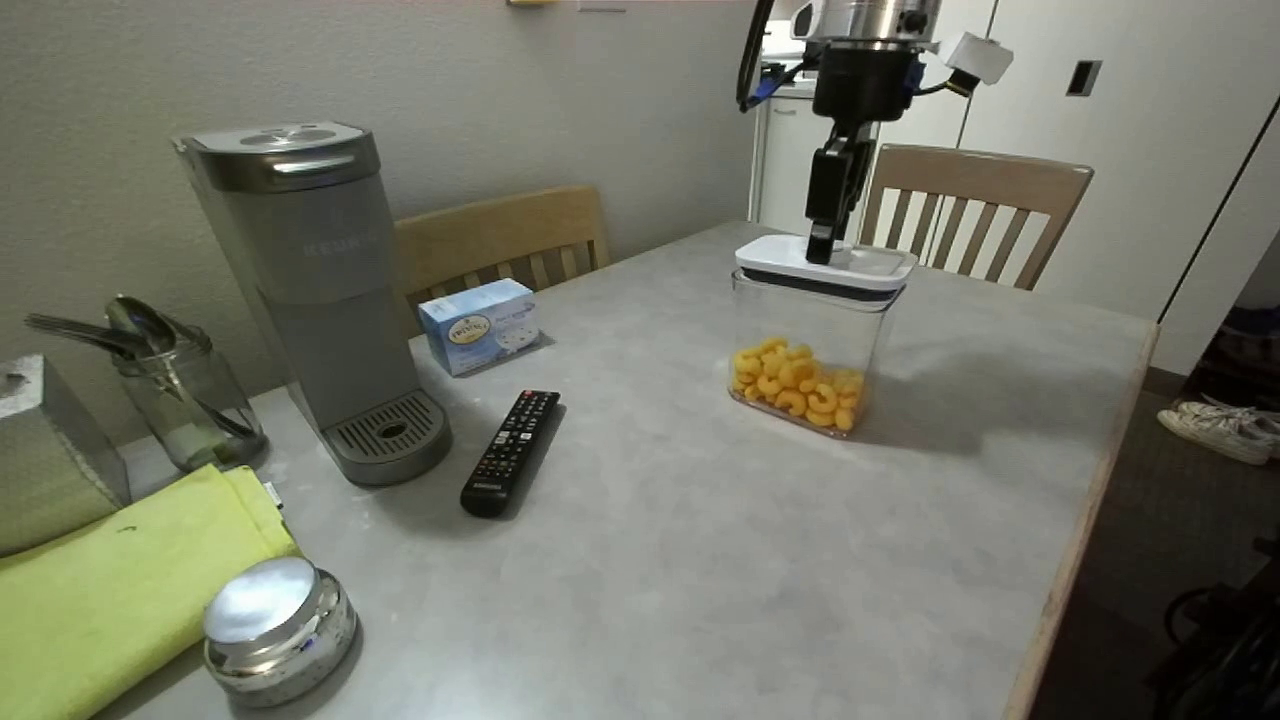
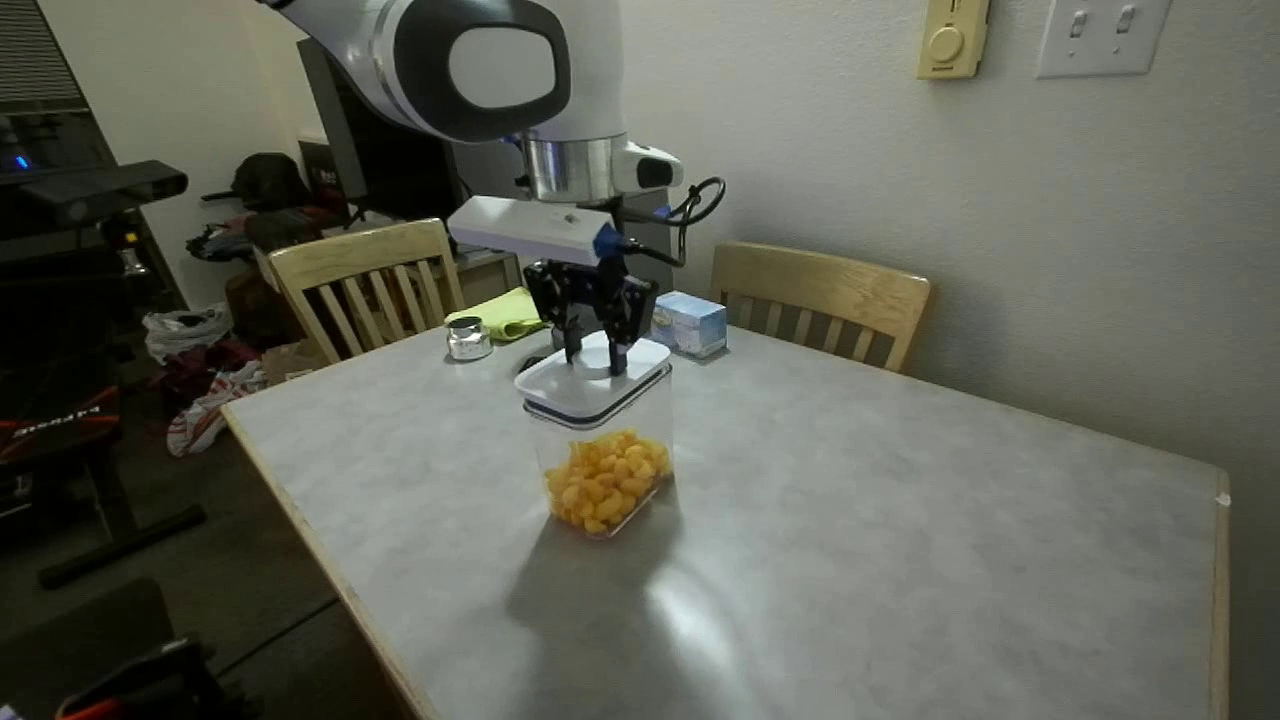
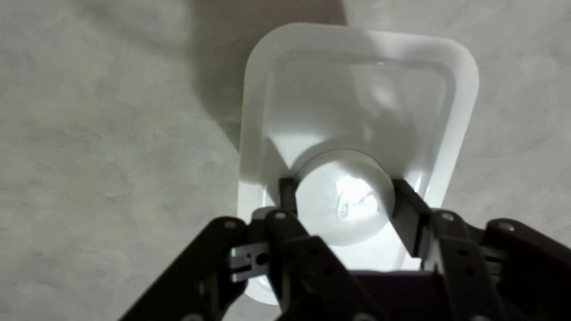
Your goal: Pick up the white lid and put it on the table. Pick up the white lid and put it back on the container.
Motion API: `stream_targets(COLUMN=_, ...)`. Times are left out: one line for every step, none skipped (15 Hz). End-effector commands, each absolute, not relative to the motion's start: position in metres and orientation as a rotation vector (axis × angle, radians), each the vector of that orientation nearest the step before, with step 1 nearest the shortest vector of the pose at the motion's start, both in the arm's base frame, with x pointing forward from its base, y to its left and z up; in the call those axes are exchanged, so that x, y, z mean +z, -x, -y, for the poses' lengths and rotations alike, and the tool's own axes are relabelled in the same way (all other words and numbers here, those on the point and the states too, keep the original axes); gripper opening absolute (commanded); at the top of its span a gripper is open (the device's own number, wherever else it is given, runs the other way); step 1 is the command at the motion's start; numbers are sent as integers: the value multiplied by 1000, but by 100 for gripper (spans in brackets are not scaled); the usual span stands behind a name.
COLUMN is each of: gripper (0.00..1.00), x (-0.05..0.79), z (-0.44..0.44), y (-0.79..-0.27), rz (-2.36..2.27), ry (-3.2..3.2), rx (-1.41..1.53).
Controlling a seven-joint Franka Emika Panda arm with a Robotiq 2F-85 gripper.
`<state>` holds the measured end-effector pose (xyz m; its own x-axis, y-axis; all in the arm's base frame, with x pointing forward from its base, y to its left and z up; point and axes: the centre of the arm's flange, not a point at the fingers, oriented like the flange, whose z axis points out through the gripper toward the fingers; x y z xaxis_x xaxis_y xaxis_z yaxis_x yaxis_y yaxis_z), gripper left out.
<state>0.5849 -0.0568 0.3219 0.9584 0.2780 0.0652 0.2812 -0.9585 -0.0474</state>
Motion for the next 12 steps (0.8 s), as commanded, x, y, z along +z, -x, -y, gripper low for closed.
stream_targets(gripper=29, x=327, z=55, y=-569, rz=449, ry=3037, rx=-78)
stream_targets(gripper=29, x=326, z=55, y=-568, rz=449, ry=3036, rx=-76)
stream_targets(gripper=29, x=325, z=55, y=-568, rz=449, ry=3035, rx=-74)
stream_targets(gripper=29, x=324, z=55, y=-568, rz=448, ry=3035, rx=-72)
stream_targets(gripper=29, x=324, z=56, y=-568, rz=448, ry=3034, rx=-71)
stream_targets(gripper=29, x=323, z=56, y=-568, rz=449, ry=3033, rx=-73)
stream_targets(gripper=29, x=323, z=56, y=-568, rz=449, ry=3034, rx=-76)
stream_targets(gripper=29, x=323, z=56, y=-569, rz=448, ry=3034, rx=-78)
stream_targets(gripper=29, x=323, z=57, y=-569, rz=450, ry=3033, rx=-80)
stream_targets(gripper=29, x=323, z=57, y=-569, rz=450, ry=3034, rx=-82)
stream_targets(gripper=37, x=324, z=57, y=-569, rz=451, ry=3032, rx=-88)
stream_targets(gripper=57, x=324, z=57, y=-570, rz=450, ry=3033, rx=-94)
